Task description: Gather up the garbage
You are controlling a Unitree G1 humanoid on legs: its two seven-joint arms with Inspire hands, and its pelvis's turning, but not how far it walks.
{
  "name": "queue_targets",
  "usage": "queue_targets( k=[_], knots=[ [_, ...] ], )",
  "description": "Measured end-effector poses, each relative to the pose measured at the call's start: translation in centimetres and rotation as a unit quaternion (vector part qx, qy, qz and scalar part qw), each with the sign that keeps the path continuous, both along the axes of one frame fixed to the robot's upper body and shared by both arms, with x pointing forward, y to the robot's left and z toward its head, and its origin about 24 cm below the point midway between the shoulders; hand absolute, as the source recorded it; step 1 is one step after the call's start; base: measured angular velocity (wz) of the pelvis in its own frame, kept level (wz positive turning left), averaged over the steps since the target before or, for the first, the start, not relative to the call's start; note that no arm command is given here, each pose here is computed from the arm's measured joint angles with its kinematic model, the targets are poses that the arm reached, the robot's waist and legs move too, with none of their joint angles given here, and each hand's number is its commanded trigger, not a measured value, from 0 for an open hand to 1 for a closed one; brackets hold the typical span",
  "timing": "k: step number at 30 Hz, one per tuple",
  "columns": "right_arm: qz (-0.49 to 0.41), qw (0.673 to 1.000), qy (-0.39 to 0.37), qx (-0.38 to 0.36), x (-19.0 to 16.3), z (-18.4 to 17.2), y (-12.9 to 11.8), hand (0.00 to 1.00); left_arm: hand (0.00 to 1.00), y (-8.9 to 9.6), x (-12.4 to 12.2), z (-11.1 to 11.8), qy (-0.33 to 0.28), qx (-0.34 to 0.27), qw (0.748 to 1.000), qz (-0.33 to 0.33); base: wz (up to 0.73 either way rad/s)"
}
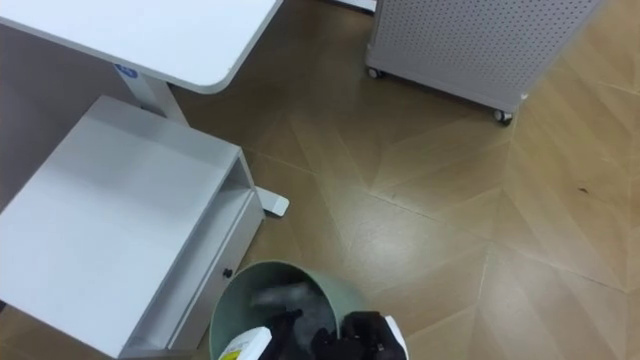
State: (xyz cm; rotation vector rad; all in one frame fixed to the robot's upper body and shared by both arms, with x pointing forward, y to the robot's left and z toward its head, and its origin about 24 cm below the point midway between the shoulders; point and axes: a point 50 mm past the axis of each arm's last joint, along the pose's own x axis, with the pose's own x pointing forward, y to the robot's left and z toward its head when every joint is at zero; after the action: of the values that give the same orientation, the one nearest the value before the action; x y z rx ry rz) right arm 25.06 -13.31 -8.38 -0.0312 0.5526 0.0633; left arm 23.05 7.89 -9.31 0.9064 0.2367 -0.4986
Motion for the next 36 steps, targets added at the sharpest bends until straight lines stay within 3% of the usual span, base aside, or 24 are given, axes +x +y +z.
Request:
queue_targets(
  k=[7, 16, 25, 30, 36],
  knots=[
    [0.001, 1.000, -0.003, -0.002, 0.2, 0.1, -0.2, 1.00, 0.00, 0.0, 0.0, 0.0, 0.012, 0.001, 1.000, -0.010, -0.06],
    [-0.004, 1.000, -0.006, -0.008, 0.4, 0.3, -0.7, 1.00, 0.00, -0.2, -0.5, -0.6, 0.078, -0.030, 0.996, -0.014, -0.04],
    [-0.034, 0.999, -0.016, -0.025, 0.9, 0.7, -3.2, 1.00, 0.00, 0.6, -1.5, -0.9, 0.103, -0.049, 0.993, -0.015, -0.07],
    [-0.066, 0.997, -0.026, -0.036, 0.4, 0.7, -5.0, 1.00, 0.00, 1.2, -1.3, 0.2, 0.064, -0.061, 0.996, -0.024, -0.01],
    [-0.121, 0.992, 0.004, -0.040, -3.8, -1.5, -7.6, 1.00, 0.00, 2.7, -2.3, 1.3, 0.018, -0.083, 0.996, -0.003, -0.03]
  ],
)
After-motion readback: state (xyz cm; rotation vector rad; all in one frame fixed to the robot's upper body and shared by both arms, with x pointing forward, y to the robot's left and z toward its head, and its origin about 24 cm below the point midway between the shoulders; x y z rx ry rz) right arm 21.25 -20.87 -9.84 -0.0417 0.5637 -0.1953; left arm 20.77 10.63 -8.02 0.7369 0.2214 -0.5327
